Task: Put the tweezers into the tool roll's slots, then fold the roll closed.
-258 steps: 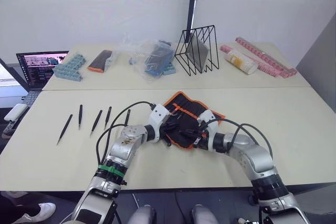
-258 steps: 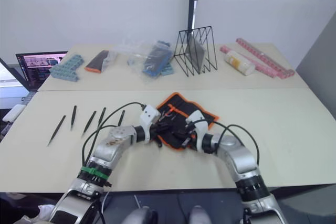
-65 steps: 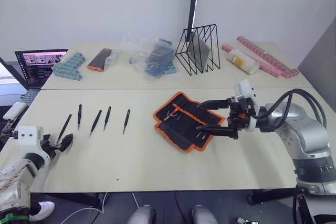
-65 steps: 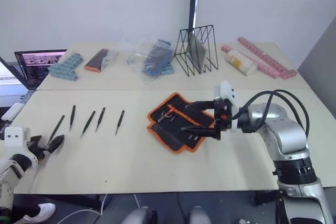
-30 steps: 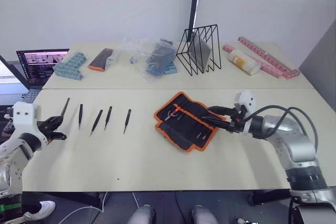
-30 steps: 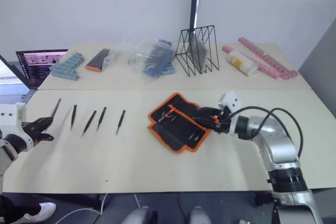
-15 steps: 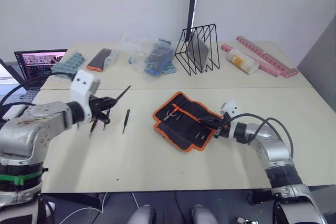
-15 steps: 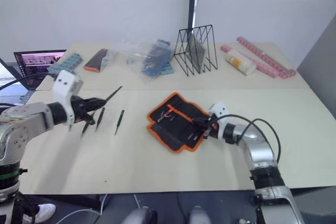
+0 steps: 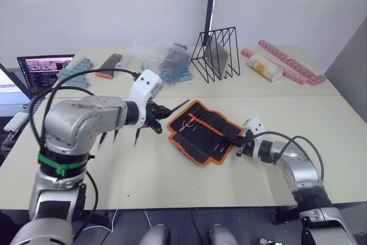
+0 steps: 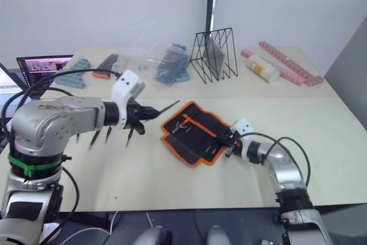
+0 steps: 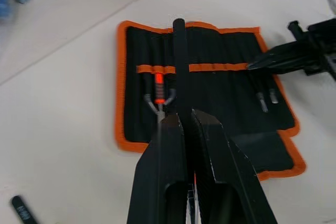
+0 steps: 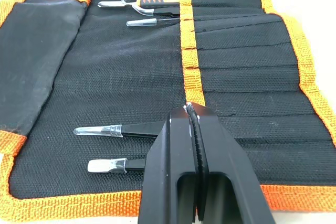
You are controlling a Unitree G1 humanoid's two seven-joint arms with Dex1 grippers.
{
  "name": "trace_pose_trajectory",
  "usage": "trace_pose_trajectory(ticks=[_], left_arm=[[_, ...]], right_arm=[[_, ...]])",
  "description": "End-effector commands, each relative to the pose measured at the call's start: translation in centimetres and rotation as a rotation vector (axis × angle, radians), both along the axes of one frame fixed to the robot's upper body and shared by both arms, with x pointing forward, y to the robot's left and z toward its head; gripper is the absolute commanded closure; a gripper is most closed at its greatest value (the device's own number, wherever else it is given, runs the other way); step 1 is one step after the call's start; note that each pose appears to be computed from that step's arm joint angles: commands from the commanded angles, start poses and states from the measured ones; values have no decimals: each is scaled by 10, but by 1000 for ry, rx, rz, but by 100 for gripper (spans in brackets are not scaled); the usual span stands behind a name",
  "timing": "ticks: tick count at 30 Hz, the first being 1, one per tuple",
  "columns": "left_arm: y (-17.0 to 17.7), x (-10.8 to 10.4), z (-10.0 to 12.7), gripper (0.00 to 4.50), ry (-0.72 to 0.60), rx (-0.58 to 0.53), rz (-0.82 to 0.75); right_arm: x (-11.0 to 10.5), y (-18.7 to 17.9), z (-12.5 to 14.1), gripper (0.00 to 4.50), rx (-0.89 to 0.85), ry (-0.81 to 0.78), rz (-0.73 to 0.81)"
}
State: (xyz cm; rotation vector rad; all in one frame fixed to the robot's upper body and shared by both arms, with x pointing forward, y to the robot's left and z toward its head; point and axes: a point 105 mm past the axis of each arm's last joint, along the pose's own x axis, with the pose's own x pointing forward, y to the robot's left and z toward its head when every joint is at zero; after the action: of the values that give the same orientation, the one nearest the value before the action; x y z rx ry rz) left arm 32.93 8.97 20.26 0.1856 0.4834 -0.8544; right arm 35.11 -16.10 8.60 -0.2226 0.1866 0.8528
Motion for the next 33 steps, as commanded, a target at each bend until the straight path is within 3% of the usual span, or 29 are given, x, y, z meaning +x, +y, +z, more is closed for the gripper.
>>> trace_pose_trajectory(ticks=[1,8,15,33], left_arm=[[-15,3,-2,450,6,10,-50],[-33,26,-28,450,68,24,18],[-39,29,-63,450,133,13,62],[-48,31,-84,450,137,50,54]], right_arm=[[2,-6,-8,446,20,22,-62],[4,-4,-8,446,29,13,-75],[5,-1,-4,446,33,-15,-80],[5,2,-7,446,31,-10,-74]])
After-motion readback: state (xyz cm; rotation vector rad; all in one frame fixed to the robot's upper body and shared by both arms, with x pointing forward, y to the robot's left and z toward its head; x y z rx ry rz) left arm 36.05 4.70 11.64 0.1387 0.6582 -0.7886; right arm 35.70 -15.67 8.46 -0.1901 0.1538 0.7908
